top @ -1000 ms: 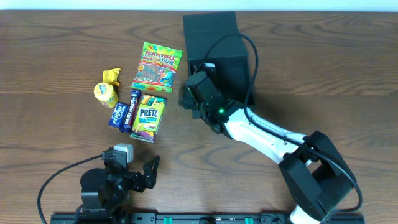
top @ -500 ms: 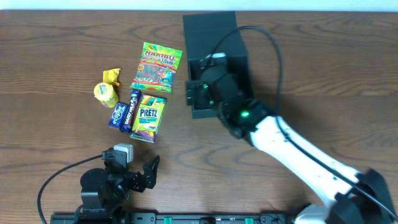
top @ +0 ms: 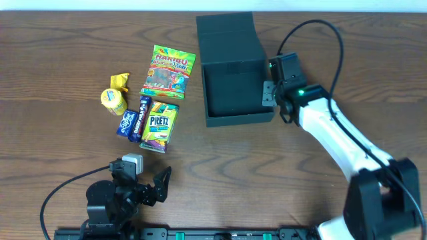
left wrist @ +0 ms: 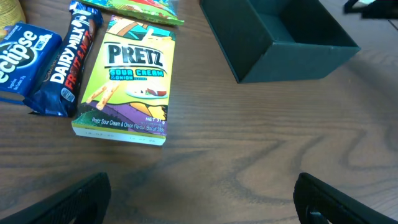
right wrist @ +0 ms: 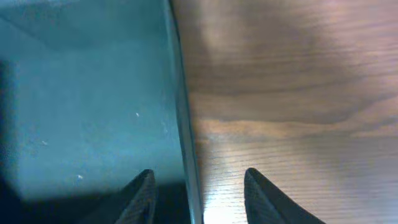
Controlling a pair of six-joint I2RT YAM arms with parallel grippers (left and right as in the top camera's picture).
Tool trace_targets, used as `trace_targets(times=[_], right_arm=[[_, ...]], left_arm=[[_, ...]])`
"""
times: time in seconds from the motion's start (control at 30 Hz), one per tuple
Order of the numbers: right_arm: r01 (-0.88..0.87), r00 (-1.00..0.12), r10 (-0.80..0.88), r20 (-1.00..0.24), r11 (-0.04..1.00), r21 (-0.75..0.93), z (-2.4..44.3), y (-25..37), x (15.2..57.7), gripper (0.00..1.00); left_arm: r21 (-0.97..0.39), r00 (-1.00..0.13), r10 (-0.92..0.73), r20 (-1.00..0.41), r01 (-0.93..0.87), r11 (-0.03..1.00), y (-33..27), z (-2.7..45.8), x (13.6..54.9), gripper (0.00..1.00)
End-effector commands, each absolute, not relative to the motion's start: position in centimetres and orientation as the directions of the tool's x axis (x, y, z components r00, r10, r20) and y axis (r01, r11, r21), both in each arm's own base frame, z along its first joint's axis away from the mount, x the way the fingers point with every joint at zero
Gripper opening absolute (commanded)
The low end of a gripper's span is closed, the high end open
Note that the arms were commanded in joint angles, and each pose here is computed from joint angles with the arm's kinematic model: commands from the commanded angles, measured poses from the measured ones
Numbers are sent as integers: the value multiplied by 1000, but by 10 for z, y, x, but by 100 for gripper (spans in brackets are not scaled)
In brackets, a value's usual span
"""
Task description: Pack container
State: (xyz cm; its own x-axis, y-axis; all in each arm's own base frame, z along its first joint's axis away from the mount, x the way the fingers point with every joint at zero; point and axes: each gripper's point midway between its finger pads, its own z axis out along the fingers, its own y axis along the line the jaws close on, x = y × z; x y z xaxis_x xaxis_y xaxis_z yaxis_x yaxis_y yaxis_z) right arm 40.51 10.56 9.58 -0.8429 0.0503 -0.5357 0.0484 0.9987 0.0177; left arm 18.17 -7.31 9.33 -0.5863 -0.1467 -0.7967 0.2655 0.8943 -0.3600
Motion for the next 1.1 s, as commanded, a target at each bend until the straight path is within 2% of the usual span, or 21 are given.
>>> trace_targets(times=[0.0,0.07,0.1,0.27,0.43,0.9,0.93,0.97,1.0,1.03,1.07], right_arm=[[-11,-884,6,-467,999,33,66,116,403,42],[-14,-895,4,-446,999,36,54,117,402,41],[-14,-900,2,-436,999,32,48,117,402,36],[-7,-913,7,-408,999,32,37,118,399,1],[63,-914,86,-396,996,70,36,120,397,1],[38,-928,69,-365,995,92,34,147,382,2],[38,-928,69,-365,995,92,34,147,382,16],[38,-928,69,-365,995,92,34,147,382,52],[38,-928,69,-365,995,93,34,147,382,68],[37,-928,69,-365,995,95,34,147,382,79],[34,-928,70,-366,994,106,37,149,382,99]], left_arm=[[-361,-590,-144,-795,267,894,-74,91,181,95],[-361,-590,-144,-795,267,894,-74,91,181,95],[-361,-590,-144,-795,267,894,-74,91,181,95],[-361,-590,-144,-795,267,894,-74,91,181,95],[-361,-590,-144,-795,267,894,-74,91,181,95],[-361,-590,-144,-795,267,894,-74,91,181,95],[-361,-590,-144,-795,267,894,-74,91,181,95],[-361,-590,-144,-795,267,894,-74,91,181,95],[-361,-590,-145,-795,267,893,-74,91,181,95],[-361,-590,-144,-795,267,894,-74,91,181,95],[-361,-590,-144,-795,267,894,-74,91,181,95]])
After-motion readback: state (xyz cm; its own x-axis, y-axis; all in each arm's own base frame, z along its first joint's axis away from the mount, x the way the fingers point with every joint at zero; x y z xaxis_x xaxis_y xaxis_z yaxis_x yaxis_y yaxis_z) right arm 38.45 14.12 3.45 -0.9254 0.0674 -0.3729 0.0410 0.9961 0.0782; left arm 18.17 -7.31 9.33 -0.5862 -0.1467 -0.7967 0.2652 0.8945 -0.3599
